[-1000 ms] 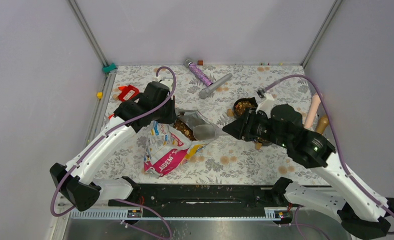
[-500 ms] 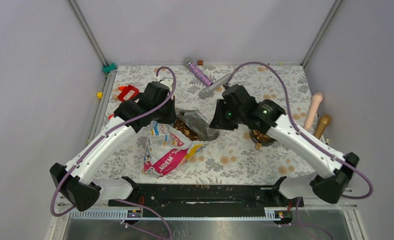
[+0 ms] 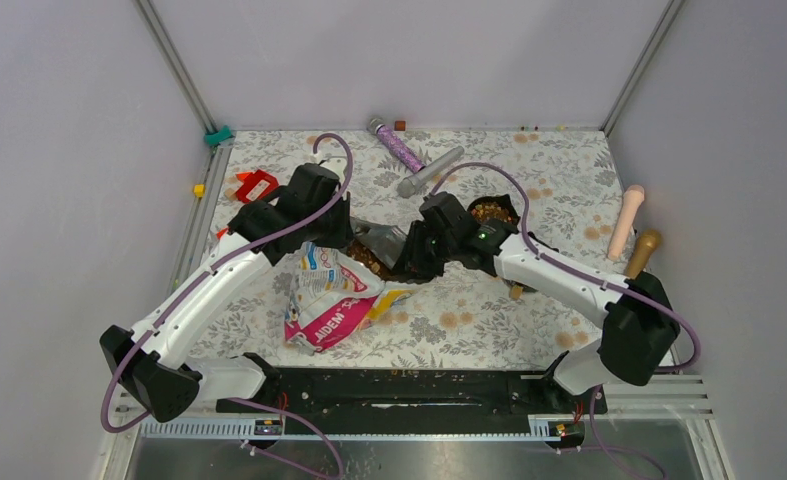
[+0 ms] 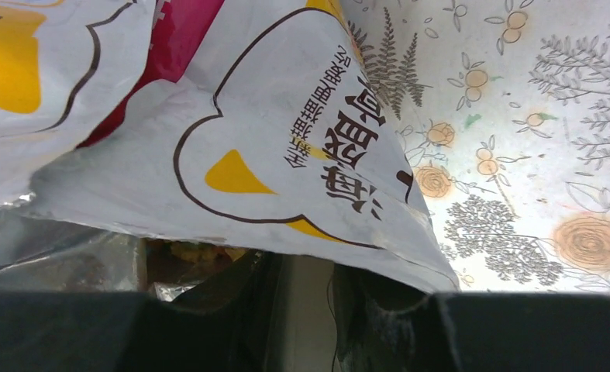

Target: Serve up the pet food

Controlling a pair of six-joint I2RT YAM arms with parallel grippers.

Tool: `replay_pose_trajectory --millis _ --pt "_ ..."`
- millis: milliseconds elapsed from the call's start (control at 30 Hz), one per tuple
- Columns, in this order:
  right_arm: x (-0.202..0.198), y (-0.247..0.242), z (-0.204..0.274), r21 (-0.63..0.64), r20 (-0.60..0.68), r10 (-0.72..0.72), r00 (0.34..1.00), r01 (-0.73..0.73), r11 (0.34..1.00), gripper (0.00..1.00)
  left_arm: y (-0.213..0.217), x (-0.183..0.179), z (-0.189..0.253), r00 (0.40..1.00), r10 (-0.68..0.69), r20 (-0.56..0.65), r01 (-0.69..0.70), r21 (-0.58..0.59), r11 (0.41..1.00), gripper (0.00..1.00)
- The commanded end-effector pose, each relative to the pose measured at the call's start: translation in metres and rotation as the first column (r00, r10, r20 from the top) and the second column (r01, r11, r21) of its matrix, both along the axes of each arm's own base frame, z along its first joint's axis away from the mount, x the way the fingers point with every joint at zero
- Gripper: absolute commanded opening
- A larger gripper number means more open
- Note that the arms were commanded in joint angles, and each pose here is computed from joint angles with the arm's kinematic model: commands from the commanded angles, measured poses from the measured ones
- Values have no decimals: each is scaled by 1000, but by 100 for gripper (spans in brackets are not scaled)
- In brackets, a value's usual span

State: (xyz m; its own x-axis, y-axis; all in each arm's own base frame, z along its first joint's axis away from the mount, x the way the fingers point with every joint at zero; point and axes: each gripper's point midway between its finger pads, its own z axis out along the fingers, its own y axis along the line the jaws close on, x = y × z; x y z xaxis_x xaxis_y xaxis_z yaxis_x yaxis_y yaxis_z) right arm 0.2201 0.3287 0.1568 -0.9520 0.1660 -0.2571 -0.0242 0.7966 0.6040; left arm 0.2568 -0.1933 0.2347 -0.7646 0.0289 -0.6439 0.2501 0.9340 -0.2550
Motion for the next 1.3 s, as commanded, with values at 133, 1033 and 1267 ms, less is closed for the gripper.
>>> replay_pose_trajectory --millis 133,1033,1267 --pt "-1 34 92 474 83 -80 993 31 880 0 -11 6 16 999 -22 41 24 -46 999 0" --pt "-14 -74 130 773 69 -518 853 283 568 0 -10 6 18 999 -18 47 20 -50 999 0" --pt "-21 -75 129 752 98 -489 867 258 607 0 -12 6 16 999 -24 36 26 -51 998 0"
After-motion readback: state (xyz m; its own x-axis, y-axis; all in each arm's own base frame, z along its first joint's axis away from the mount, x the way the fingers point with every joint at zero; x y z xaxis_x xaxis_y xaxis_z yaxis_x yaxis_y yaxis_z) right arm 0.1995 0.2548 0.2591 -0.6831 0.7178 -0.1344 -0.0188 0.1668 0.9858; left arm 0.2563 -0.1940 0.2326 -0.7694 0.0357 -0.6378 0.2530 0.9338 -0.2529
